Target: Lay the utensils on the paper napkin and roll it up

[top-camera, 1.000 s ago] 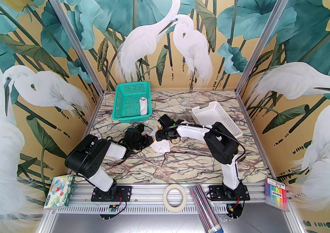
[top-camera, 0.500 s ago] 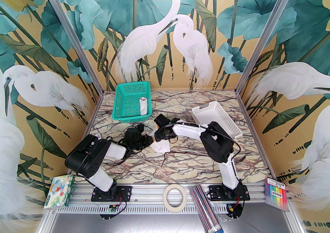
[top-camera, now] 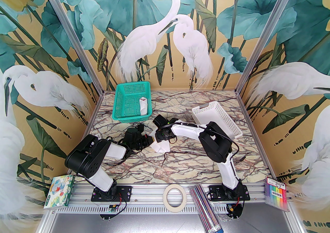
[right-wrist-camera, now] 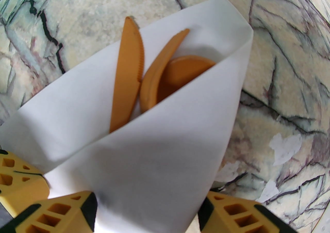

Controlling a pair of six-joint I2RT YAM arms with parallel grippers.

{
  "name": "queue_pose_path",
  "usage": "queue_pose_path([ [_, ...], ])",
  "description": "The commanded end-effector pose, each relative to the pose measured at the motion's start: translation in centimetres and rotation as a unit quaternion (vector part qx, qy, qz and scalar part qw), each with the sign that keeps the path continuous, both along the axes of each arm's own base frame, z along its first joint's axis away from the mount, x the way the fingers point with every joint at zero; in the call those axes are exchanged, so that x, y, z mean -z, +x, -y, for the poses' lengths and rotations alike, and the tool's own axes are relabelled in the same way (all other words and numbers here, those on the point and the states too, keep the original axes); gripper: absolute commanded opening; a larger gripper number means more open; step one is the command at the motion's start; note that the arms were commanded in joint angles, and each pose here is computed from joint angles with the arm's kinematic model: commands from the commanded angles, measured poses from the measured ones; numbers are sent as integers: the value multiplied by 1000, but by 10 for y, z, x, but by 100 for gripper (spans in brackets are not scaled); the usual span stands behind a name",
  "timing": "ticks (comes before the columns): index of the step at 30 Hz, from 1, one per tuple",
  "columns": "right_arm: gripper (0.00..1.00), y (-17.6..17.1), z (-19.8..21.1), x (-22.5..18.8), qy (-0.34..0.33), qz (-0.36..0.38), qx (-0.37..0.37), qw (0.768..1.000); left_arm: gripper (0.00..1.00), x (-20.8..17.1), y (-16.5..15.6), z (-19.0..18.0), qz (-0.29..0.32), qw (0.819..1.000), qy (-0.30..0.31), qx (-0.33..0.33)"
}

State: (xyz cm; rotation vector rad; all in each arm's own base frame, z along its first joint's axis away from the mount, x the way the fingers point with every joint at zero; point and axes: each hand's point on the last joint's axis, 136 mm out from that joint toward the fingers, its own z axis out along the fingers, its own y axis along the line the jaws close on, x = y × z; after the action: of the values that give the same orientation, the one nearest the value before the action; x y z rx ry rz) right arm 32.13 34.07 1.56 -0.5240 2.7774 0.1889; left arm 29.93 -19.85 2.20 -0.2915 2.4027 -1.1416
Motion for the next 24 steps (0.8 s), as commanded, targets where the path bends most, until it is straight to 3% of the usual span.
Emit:
queue_pose_path([
  [1, 71, -8, 33, 16, -67, -12, 7, 998, 0, 25, -12, -17, -41, 998, 36, -25],
  [12, 70, -11, 40, 10, -65, -3, 12, 998, 0, 26, -13, -20, -43, 998, 49, -26],
  [24, 63, -12, 43, 4, -54, -3, 14, 998, 0, 28, -14, -22, -47, 997, 55, -28],
])
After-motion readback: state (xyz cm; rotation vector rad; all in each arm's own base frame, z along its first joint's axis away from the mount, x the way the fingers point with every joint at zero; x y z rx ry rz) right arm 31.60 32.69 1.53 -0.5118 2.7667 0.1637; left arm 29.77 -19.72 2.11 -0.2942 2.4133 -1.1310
